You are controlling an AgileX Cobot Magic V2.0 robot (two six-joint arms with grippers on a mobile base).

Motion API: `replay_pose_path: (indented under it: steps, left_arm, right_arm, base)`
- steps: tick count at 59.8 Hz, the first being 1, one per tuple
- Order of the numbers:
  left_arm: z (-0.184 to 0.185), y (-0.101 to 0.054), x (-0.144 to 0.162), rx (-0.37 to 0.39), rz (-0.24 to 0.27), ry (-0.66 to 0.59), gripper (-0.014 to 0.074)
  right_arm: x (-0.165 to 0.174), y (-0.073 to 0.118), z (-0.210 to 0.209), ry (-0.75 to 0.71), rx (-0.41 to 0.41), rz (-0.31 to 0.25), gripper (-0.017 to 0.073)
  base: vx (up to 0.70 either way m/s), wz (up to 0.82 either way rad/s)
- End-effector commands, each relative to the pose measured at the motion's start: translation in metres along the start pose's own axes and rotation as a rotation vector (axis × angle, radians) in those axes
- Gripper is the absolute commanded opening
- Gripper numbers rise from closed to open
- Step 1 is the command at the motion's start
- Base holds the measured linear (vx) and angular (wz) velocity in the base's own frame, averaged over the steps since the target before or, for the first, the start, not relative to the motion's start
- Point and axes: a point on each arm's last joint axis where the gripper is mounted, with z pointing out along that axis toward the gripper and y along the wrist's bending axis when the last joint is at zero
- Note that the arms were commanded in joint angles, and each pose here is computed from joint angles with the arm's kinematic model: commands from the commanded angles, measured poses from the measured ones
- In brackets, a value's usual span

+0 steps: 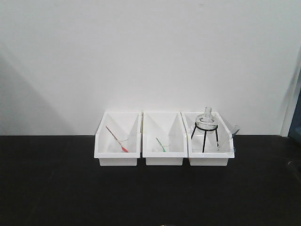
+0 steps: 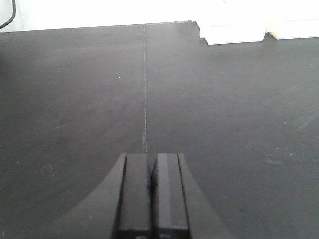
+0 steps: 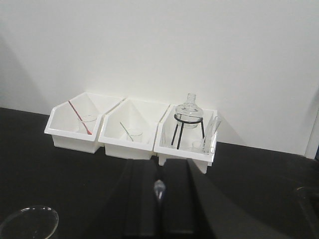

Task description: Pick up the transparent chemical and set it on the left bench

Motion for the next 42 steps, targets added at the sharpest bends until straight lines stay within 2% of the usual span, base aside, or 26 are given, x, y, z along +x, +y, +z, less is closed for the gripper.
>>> replay_pose_path:
  steps: [1, 30, 38, 42]
  left_arm:
    - [-0.0013, 0.0001, -0.0028, -0.002, -0.009, -0.081, -0.0003]
    - [-0.0013, 0.0001, -0.0028, -0.002, -0.009, -0.081, -0.0003]
    - [-0.0013, 0.0001, -0.0028, -0.002, -0.009, -0.081, -0.0003]
    - [-0.0013, 0.0001, -0.0028, -0.002, -0.009, -0.081, -0.0003]
  right_arm:
    - [-0.0158, 0.0014, -0.0014, -0.092, -0.021, -0.021, -0.0003]
    - [-0.0174, 0.0021, -0.0016, -0.110, -0.029, -0.017, -0.0003]
    - [-0.0174, 0.0029, -0.0008, -0.108, -0.041, 0.054, -0.0003]
    - [-0.0177, 0.0044, 0.0026, -0.105, -0.058, 0.130, -0.0003]
  base:
    - [0.00, 0.00]
    - [0.00, 0.00]
    - [0.00, 0.00]
    - [0.00, 0.00]
